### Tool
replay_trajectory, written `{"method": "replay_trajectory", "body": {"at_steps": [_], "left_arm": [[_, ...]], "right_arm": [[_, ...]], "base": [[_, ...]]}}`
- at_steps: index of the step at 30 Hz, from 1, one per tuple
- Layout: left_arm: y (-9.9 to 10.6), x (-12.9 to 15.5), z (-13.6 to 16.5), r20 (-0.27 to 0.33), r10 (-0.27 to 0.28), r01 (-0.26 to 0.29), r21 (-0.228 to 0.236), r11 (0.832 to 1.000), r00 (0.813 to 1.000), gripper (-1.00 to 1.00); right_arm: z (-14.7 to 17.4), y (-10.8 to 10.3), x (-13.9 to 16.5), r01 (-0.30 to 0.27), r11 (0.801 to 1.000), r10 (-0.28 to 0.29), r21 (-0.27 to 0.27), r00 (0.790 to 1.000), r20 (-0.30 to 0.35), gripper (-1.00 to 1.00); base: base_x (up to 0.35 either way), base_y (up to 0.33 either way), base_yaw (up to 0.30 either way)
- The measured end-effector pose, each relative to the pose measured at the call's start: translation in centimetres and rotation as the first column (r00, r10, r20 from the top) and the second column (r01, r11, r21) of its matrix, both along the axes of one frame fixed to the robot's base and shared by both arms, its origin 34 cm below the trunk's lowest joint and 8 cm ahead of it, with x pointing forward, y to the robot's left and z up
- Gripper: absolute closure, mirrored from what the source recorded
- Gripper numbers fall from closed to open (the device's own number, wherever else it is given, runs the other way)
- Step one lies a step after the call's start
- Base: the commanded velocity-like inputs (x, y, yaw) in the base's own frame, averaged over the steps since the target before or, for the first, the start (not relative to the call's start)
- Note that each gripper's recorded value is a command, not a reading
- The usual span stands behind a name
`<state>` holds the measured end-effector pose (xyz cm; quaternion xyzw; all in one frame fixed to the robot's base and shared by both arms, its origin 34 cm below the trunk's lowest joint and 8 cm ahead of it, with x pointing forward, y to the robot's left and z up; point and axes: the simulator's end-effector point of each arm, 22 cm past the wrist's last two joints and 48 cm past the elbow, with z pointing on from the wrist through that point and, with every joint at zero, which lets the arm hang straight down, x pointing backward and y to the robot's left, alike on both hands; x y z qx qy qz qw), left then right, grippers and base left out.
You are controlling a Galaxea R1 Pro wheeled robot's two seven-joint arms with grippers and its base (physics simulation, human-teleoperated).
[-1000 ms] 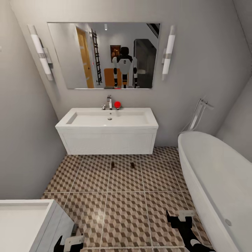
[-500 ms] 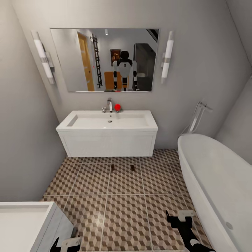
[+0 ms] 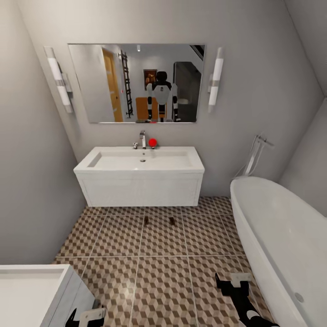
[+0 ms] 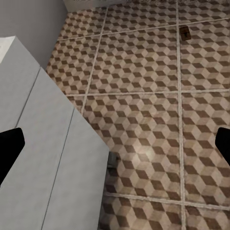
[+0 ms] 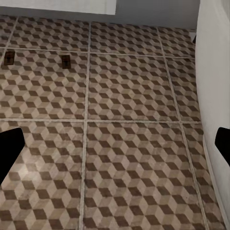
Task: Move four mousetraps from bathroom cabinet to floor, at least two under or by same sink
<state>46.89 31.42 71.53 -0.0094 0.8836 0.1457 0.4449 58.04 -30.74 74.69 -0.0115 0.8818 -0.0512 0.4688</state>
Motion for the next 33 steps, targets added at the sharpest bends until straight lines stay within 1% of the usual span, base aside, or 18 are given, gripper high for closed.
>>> {"method": "replay_trajectory", "body": {"at_steps": [33], "left_arm": [[-0.4, 1.2, 1.6, 0.043, -0.003, 0.003, -0.004, 1.0, 0.999, -1.0]], "right_arm": [[2.3, 0.0, 1.2, 0.0, 1.0, 0.0, 0.0, 0.999, 0.047, -1.0]], "base": [[0.0, 0.0, 0.0]]}}
